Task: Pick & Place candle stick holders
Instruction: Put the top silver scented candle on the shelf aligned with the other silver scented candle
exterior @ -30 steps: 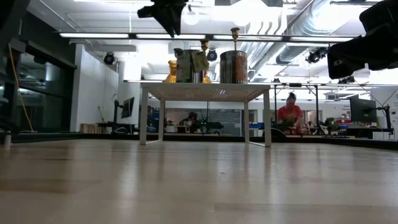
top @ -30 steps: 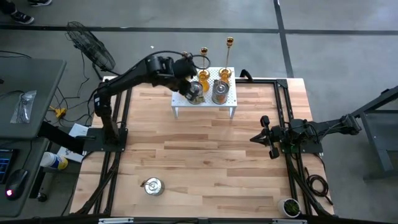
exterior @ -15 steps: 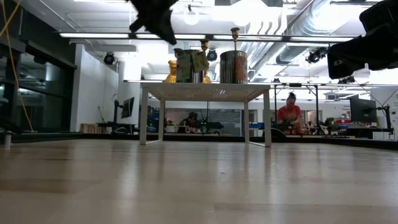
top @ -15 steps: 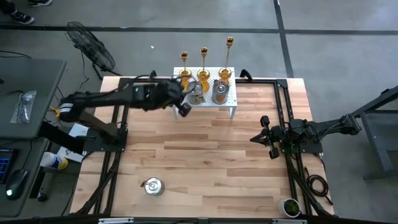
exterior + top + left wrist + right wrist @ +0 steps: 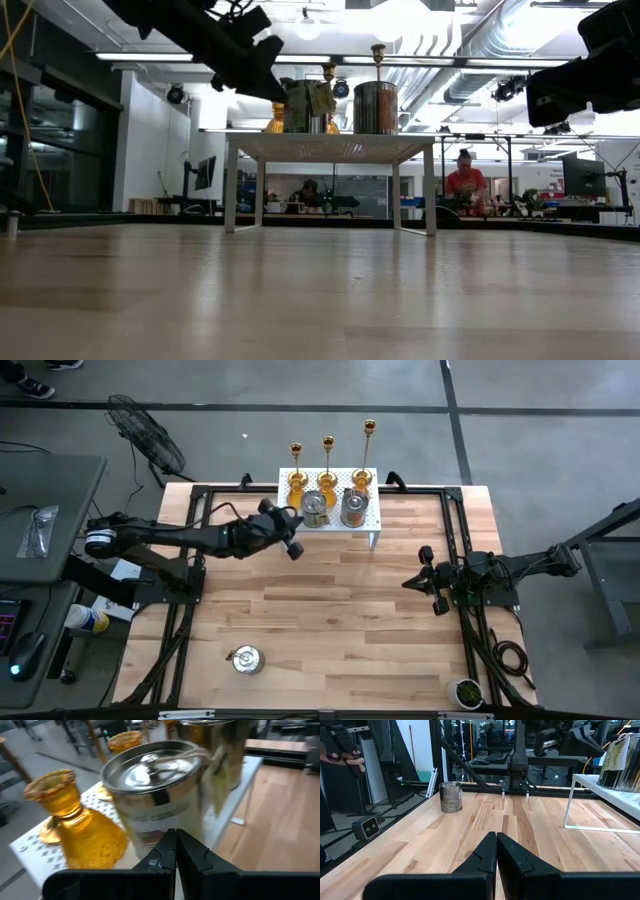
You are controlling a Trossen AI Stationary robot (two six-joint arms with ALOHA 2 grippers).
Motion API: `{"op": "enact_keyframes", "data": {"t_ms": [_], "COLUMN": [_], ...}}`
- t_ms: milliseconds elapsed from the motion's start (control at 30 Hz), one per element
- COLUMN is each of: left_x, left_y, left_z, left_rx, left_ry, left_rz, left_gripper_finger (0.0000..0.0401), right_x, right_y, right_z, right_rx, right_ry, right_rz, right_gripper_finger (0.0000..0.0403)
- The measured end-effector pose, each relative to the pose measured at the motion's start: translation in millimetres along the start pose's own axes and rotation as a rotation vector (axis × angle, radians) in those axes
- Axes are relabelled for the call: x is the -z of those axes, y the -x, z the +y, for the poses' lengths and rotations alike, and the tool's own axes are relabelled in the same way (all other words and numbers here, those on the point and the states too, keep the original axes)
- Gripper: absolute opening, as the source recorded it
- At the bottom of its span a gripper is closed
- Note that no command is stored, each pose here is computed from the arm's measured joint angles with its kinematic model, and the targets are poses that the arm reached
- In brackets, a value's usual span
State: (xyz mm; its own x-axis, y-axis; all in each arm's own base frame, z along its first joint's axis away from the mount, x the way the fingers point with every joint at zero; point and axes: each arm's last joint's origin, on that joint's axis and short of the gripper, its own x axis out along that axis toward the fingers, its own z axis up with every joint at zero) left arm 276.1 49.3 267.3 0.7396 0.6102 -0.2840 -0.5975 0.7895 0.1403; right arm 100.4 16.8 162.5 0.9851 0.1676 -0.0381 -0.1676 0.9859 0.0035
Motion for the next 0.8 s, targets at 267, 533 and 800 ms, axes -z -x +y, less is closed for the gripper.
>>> {"op": "enact_keyframes", "data": {"t_ms": [267,533,800], "left_x": [3,11,17], "left_y": [0,-9,-17], "left_z": [4,0,-4], "left_rx": [-0.142,-0.187,-0.202], "left_ry": [0.036,0.076,0.091], "left_rz": [0.017,0.036,0.044], "left_gripper_finger": [0.0000,0.0000,0.0000], "right_x": [0,0,0], "right_y": [0,0,0], "right_z": [0,0,0], "right_rx": [0.001,0.000,0.001], "right_ry": [0.000,0.000,0.000], "right_rz": [0.000,0.000,0.001], "right_gripper_finger": [0.0003,0.0003,0.0003]}}
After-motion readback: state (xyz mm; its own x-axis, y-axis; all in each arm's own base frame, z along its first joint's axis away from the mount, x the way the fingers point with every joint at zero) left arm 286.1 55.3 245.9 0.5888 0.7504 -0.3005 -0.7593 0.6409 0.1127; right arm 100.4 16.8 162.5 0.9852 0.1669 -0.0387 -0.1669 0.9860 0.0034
